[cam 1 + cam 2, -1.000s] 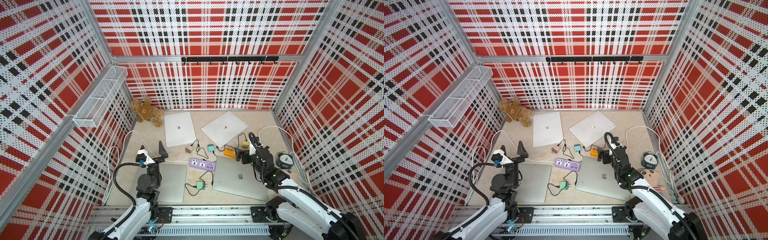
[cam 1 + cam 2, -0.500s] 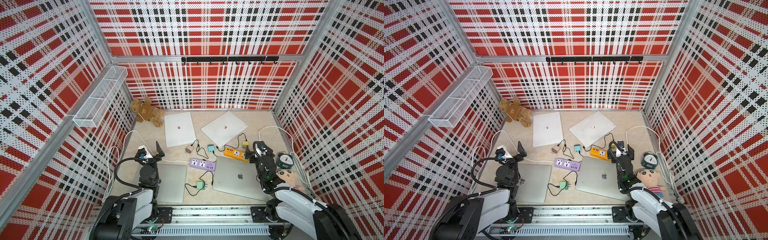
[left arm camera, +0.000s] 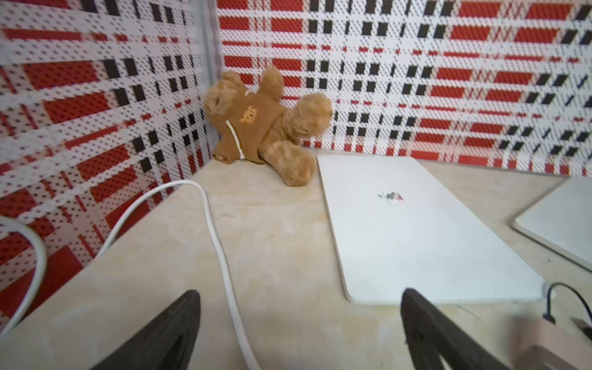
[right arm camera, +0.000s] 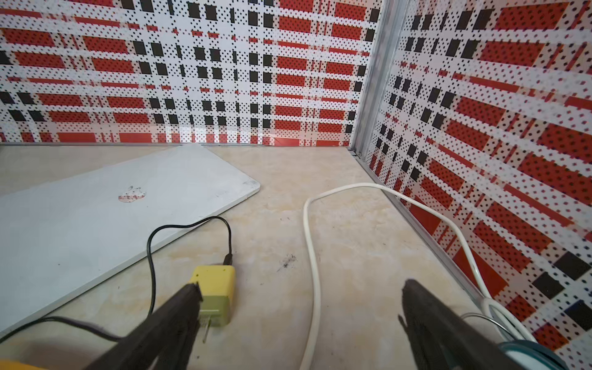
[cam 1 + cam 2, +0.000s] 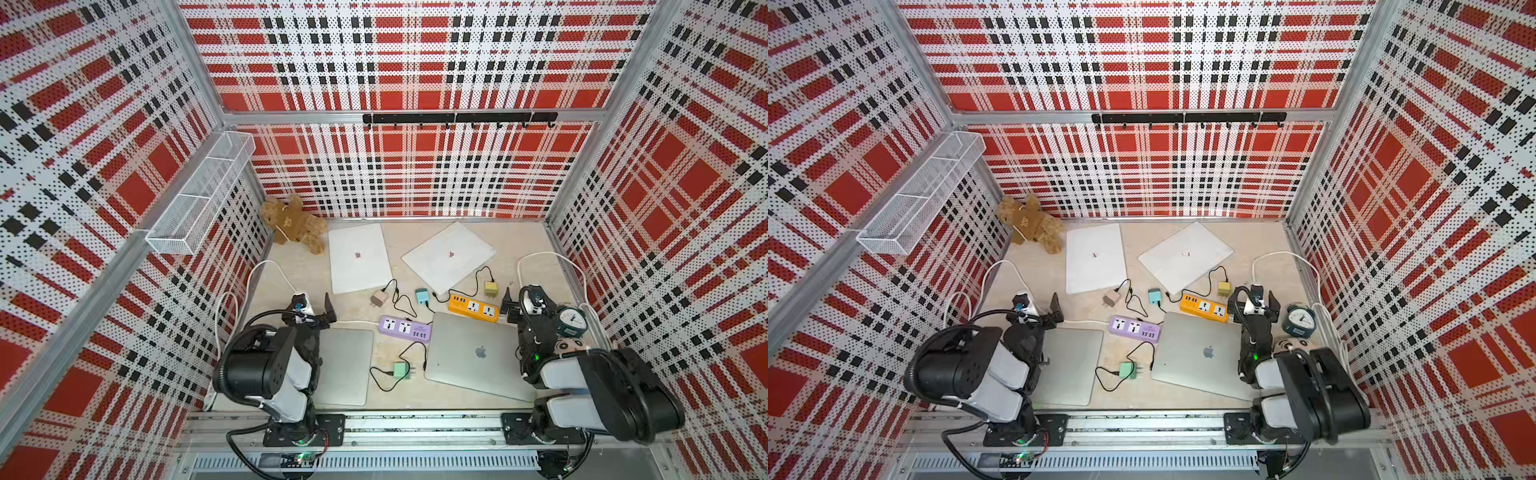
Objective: Unplug the laptop charger
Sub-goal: Reset both arms
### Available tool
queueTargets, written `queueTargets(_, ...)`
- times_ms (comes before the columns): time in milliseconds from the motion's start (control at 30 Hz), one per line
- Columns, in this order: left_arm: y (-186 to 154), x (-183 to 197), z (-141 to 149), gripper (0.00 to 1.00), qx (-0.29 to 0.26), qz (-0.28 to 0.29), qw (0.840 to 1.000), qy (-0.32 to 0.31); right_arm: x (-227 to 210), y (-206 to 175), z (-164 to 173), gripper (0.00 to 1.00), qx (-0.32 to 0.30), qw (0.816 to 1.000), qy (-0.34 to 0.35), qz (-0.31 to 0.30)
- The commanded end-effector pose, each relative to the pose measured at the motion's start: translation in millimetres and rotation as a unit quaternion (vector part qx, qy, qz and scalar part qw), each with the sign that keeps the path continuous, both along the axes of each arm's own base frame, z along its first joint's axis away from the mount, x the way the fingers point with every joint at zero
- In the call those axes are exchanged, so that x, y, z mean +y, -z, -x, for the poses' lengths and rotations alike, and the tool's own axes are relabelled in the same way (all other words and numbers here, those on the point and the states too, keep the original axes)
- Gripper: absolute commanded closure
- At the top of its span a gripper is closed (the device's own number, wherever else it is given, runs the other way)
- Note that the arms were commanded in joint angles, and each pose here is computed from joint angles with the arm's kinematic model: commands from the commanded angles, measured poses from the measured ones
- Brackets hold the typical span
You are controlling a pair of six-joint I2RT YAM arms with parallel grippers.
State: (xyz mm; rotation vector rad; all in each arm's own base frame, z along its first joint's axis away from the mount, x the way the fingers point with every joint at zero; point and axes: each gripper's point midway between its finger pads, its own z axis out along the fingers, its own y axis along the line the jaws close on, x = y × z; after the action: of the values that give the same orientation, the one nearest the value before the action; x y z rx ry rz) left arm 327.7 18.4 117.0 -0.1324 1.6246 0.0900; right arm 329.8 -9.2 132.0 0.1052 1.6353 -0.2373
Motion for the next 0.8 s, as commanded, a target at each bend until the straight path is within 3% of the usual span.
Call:
queueTargets(0, -60.0, -11.0, -6.4, 0.02, -0.115, -0.02, 0.993, 0.031, -3.2, -37.9, 8.4, 0.0, -0.102, 0.995, -0.001, -0.012)
queueTargets(200, -57.8, 9.4, -10.5, 0.02, -0.11, 0.007, 0.994, -0.017, -2.6, -34.1, 1.9, 0.0, -0.095, 0.995, 0.0, -0.011)
queueTargets(367, -50.3, 25.0, -22.8, 0.02, -0.087, 0.026, 0.994, -0.063, 14.8, -18.6, -25.0, 0.0, -0.054, 0.998, -0.037, 0.016)
queueTargets(467, -46.2, 39.1, -24.8, 0.02, -0.079, 0.042, 0.99, -0.106, 9.2, -12.8, -37.1, 0.0, -0.031, 0.999, -0.025, 0.006)
queueTargets(567, -46.0, 38.8, -25.7, 0.02, -0.077, 0.04, 0.99, -0.11, -7.3, -0.8, -54.6, 0.0, 0.013, 1.0, -0.001, -0.026)
queueTargets(767, -46.3, 39.2, -26.0, 0.02, -0.077, 0.039, 0.99, -0.112, -10.6, 0.0, -57.1, 0.0, 0.015, 0.999, -0.012, -0.04)
